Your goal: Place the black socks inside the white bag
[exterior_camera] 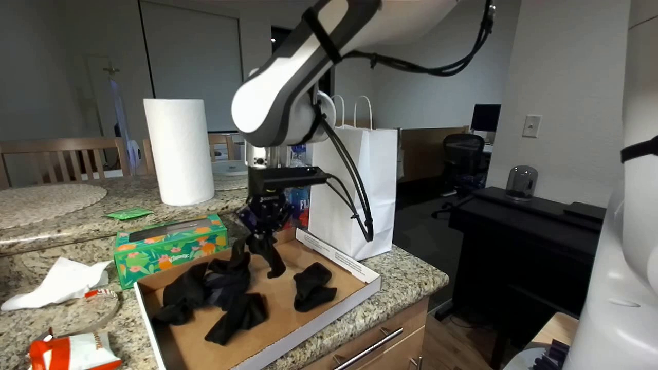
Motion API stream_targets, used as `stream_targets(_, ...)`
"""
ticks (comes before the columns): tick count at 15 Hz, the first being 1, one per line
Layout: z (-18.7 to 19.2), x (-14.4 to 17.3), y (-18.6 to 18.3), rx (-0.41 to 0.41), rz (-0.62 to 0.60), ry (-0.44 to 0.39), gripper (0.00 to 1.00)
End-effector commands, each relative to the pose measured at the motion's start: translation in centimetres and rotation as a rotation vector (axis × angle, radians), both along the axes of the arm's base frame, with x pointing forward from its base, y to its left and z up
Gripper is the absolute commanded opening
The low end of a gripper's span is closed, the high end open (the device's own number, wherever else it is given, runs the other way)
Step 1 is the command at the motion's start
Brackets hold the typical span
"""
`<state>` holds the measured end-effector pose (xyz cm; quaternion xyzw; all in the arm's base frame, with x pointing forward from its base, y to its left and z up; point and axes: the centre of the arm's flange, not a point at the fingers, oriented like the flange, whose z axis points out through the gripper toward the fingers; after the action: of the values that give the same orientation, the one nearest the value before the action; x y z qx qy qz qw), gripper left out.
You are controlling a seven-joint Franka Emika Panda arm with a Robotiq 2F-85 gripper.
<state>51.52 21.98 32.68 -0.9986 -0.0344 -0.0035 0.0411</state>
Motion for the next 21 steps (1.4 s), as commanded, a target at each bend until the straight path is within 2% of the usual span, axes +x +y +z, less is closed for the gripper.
stream_targets(1,5.6,-2.4,-0.8,-0.033,0.049,-0.043,0.09)
stream_targets(7,13.9,-4.0,-1.5,-0.075,0.073,-0.172,0.09)
stream_targets(11,19.9,-5.0,-3.0,-0.037,0.046,-0.297,0.09)
stream_targets(14,23.8,-5.8,-4.3,-0.016,0.040,-0.336,0.08)
stream_targets(16,26.3,-6.2,-5.5,-0.010,0.034,-0.325,0.08)
stream_targets(21,31.9,-6.2,-9.2,-0.029,-0.037,-0.223,0.08)
